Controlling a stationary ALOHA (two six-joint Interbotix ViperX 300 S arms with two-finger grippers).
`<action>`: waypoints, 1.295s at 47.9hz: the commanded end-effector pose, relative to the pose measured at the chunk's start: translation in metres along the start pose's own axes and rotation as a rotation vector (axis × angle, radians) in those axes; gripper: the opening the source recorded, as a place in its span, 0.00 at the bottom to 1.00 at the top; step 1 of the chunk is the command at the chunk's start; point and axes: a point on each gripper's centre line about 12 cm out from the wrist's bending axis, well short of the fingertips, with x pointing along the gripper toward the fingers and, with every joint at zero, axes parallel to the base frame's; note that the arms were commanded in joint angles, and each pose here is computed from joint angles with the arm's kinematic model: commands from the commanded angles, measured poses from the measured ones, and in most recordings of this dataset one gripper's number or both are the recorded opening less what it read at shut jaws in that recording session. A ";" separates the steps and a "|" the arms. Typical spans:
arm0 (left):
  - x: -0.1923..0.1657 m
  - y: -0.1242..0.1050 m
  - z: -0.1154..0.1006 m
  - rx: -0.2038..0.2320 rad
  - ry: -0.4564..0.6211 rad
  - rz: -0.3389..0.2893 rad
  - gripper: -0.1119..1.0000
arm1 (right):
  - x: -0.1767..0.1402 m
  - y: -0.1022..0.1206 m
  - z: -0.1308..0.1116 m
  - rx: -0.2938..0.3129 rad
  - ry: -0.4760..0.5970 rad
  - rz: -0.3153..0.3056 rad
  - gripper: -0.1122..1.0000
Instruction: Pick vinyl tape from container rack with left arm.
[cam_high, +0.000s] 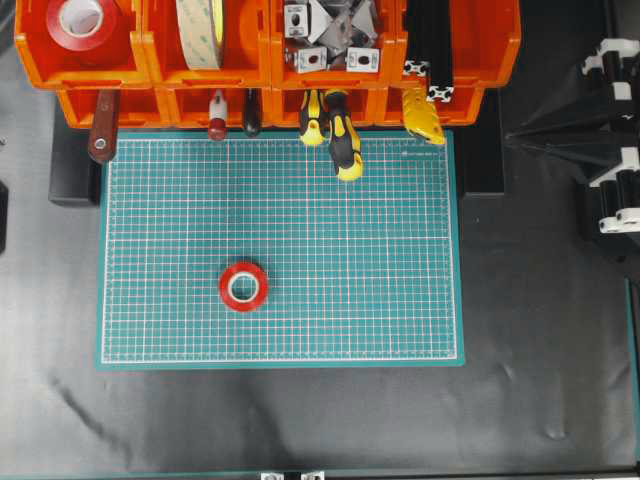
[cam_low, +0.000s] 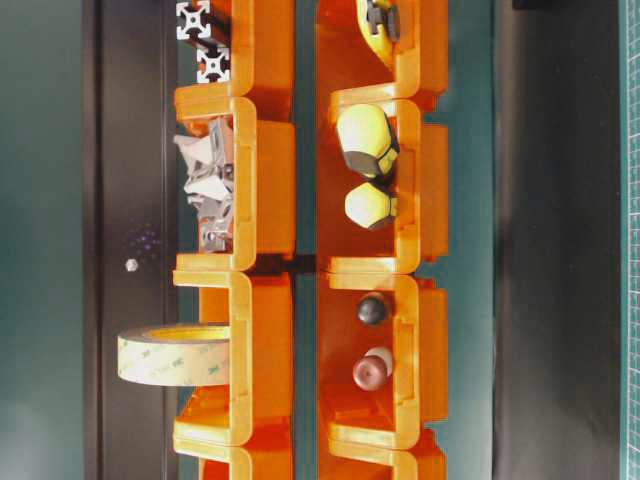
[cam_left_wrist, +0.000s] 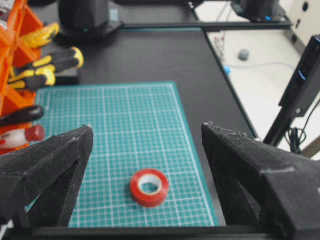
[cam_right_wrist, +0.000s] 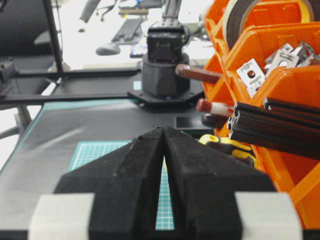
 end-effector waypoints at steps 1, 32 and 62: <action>0.001 0.000 0.003 -0.004 -0.011 -0.002 0.86 | 0.000 0.000 0.003 0.005 -0.012 0.001 0.10; 0.006 -0.002 0.006 -0.002 -0.117 -0.019 0.86 | -0.003 0.001 0.008 0.026 -0.034 0.004 0.10; 0.018 -0.002 -0.009 -0.139 -0.085 -0.028 0.86 | -0.003 0.007 0.007 0.028 -0.040 0.041 0.10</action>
